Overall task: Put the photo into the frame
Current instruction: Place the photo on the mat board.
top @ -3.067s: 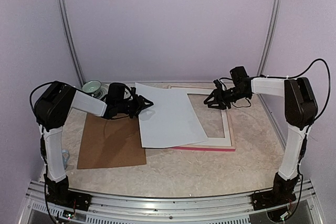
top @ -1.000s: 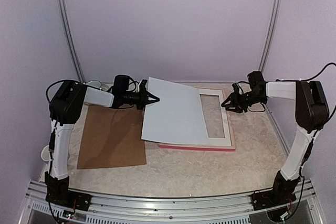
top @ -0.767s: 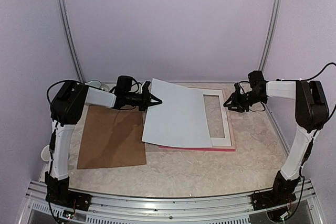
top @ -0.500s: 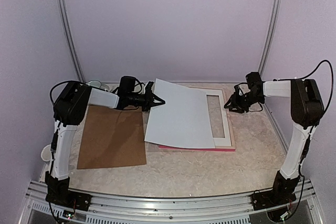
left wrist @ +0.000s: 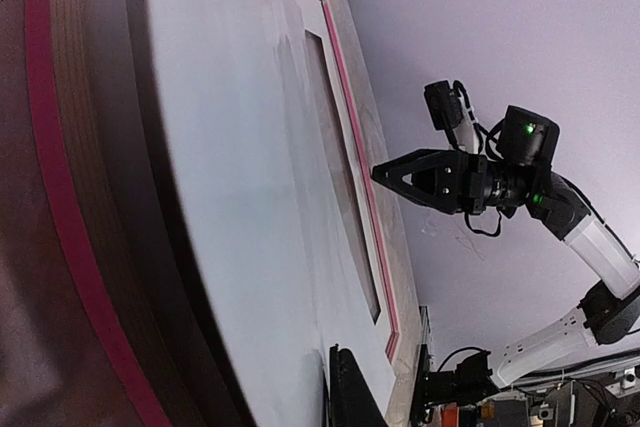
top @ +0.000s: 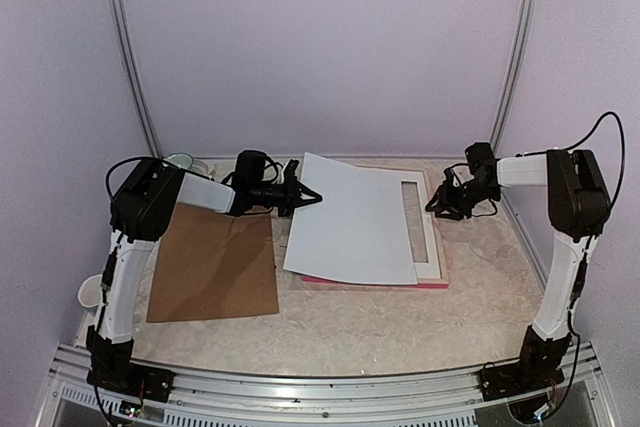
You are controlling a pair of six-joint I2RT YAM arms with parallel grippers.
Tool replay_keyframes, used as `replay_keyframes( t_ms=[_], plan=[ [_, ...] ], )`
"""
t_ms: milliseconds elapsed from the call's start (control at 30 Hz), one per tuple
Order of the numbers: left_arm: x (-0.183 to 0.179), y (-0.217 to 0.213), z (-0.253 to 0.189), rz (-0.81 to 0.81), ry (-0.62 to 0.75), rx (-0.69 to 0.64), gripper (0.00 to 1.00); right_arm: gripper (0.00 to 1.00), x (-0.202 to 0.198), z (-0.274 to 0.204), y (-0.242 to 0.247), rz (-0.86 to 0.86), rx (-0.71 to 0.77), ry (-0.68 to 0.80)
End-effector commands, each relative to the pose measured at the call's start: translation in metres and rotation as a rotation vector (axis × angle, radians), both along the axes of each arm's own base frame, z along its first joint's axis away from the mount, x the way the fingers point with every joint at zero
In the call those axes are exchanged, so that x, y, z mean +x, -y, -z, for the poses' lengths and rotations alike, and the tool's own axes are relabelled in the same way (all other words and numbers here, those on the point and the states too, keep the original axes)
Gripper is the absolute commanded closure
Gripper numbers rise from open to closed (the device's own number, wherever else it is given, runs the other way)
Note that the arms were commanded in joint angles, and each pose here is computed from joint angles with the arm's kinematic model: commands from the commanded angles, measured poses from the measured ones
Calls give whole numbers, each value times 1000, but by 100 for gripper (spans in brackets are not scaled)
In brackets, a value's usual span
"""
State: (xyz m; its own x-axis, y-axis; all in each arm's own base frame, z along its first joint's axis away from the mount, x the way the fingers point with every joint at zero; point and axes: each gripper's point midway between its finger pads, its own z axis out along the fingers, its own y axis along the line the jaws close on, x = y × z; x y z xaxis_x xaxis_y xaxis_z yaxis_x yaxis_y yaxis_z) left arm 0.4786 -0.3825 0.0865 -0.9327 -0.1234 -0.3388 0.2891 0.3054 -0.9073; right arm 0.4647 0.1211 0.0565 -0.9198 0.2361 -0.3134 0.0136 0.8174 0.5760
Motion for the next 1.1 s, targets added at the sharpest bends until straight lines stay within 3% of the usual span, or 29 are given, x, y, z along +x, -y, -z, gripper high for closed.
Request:
replay_keyframes(
  t_ms=[0,733,1067],
  plan=[
    [11,2,-2,-54,31,-42,94,63,7,3,-3,-32,30,20],
    [29,8,-3,-78,78,-72,93,65,-5,15,1,-50,-19,4],
    [31,7,4,-79,74,-78,91,64,9,1,15,19,-93,48]
  ],
)
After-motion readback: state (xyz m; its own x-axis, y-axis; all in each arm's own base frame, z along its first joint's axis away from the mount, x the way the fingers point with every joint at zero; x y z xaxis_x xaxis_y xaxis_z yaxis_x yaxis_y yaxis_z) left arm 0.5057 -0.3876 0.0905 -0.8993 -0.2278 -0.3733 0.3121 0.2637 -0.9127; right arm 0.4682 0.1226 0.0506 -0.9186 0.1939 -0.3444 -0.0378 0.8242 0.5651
